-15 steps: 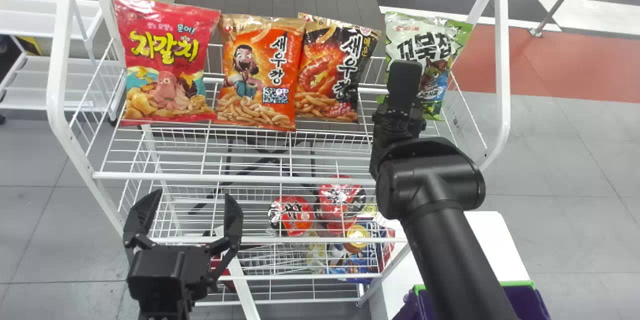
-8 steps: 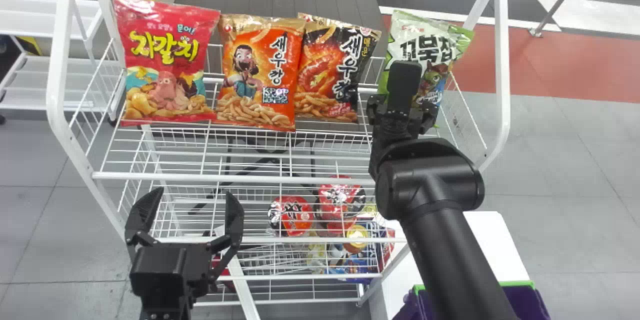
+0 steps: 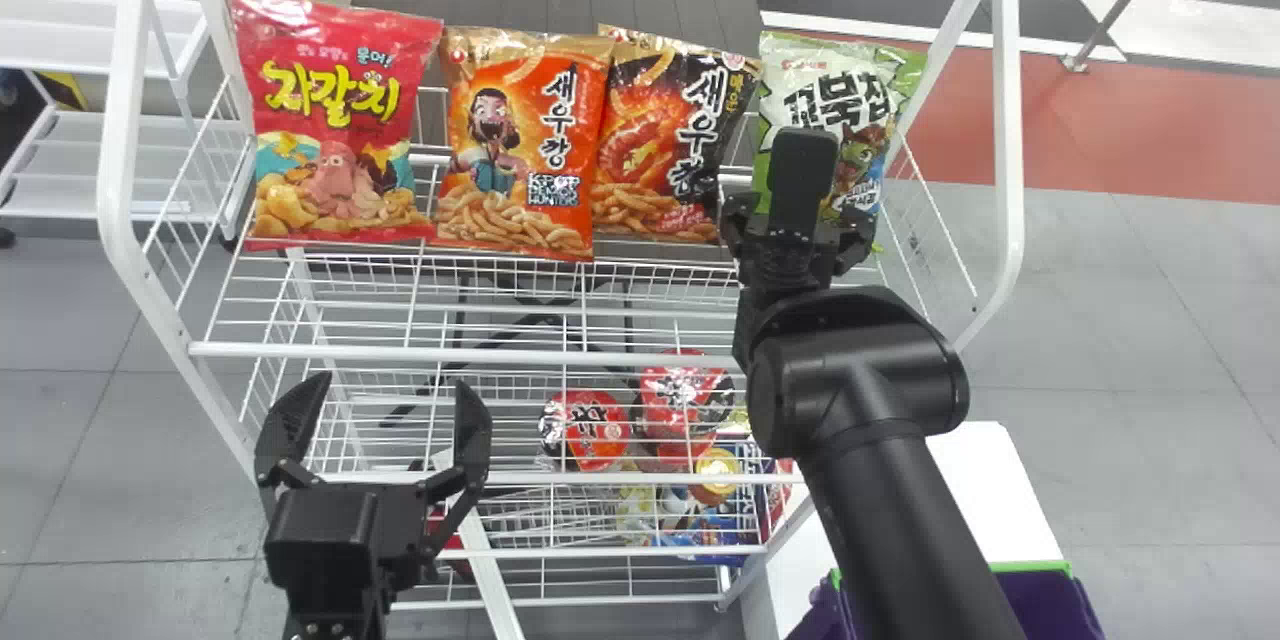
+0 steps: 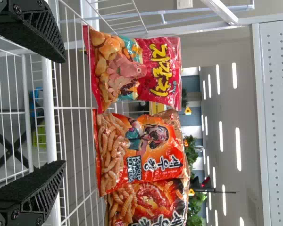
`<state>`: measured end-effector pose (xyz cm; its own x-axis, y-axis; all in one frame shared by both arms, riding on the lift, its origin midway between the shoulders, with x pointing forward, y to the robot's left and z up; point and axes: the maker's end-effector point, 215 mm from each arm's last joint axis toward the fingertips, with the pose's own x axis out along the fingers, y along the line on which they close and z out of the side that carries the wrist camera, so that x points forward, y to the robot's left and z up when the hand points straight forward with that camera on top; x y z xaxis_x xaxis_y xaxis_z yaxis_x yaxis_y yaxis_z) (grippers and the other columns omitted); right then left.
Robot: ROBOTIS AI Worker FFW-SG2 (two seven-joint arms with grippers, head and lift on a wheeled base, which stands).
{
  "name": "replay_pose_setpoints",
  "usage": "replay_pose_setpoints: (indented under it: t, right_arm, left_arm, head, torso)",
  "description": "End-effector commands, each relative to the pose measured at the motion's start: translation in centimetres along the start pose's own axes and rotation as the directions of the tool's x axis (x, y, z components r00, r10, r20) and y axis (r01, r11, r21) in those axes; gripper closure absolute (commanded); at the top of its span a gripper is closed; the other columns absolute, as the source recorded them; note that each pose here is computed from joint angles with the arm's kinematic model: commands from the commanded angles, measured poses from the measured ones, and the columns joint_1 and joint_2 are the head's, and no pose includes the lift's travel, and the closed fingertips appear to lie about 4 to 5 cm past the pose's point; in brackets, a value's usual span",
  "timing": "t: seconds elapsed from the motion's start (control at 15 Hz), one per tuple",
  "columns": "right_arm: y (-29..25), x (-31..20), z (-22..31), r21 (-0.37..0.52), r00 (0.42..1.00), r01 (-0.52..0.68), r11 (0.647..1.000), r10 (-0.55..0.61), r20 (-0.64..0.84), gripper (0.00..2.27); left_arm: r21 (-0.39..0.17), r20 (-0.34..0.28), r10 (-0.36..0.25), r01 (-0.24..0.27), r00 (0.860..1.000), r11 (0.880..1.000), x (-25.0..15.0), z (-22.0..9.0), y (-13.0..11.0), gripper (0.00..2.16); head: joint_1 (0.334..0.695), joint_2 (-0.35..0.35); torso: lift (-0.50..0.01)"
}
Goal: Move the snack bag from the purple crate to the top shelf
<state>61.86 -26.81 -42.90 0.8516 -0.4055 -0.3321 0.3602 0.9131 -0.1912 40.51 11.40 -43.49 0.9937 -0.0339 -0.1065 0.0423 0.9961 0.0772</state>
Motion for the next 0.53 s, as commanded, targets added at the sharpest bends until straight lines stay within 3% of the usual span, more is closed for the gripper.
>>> replay_pose_setpoints:
  t: [0.0, 0.47]
  right_arm:
    - [0.1, -0.5, 0.1, -0.005, 1.0, -0.004, 1.0, 0.004, -0.001, 0.17]
    - [1.6, -4.7, 1.0, -0.014, 0.998, -0.06, 0.998, 0.06, 0.002, 0.17]
  left_arm:
    - [0.001, 0.002, 0.0, 0.0, 1.0, 1.0, 0.0, 0.1, 0.1, 0.03]
    - [0.001, 0.008, 0.008, -0.008, 1.0, 1.0, -0.1, 0.5, 0.6, 0.03]
  head:
    - [0.695, -0.167]
    - [0.695, -0.153]
  torso:
    - [0.0]
    - [0.0]
